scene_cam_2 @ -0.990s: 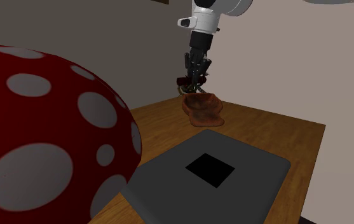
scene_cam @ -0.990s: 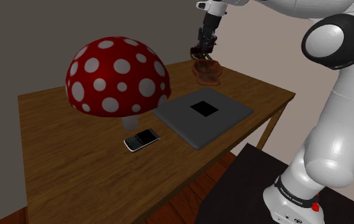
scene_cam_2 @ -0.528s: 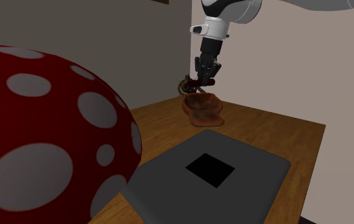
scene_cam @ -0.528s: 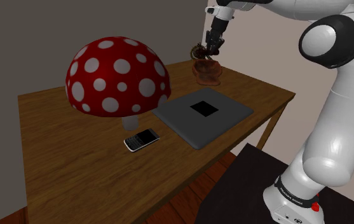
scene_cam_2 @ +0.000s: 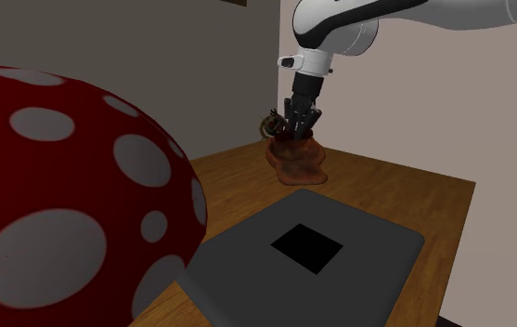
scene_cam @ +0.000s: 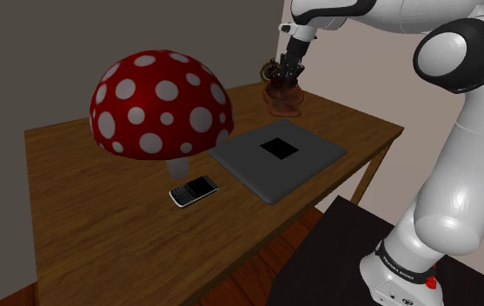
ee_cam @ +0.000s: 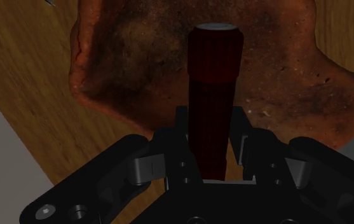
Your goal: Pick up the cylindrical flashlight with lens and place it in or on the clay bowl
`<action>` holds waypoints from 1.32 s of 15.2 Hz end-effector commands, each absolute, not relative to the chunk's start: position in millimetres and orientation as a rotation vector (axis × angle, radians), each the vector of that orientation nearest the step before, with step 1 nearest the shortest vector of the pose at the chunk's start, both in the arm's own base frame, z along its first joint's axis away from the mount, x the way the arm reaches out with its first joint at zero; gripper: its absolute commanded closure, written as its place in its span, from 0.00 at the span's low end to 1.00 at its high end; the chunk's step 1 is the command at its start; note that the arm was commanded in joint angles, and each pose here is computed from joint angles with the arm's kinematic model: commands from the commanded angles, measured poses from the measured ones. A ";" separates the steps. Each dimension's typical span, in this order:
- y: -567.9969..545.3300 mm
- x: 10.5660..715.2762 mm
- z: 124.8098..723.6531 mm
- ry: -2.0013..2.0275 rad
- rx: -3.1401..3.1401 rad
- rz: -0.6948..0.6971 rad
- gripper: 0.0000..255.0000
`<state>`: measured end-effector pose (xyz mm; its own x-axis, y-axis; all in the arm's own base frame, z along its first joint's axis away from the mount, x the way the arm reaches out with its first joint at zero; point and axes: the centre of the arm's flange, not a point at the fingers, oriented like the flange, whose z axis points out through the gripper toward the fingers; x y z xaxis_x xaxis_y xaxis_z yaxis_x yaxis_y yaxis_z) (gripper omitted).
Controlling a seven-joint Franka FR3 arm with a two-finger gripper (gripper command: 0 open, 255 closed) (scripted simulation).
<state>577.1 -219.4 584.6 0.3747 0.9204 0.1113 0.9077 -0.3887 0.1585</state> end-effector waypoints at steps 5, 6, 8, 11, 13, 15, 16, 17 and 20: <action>-218.8 576.0 572.9 1.695 2.545 0.279 1.00; -218.8 576.0 572.9 1.695 2.545 0.279 1.00; -218.8 576.0 572.9 1.695 2.545 0.279 1.00; -218.8 576.0 572.9 1.695 2.545 0.279 0.00; -218.8 576.0 572.9 1.695 2.545 0.279 0.00; -218.8 576.0 572.9 1.695 2.545 0.279 0.00; -219.4 573.5 585.9 1.695 2.545 0.279 0.00; -219.9 571.0 598.8 1.695 2.545 0.279 0.00; -220.9 566.5 622.0 1.695 2.545 0.279 0.00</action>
<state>568.9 -222.3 617.7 0.3746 0.9205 0.1113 0.9074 -0.3886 0.1602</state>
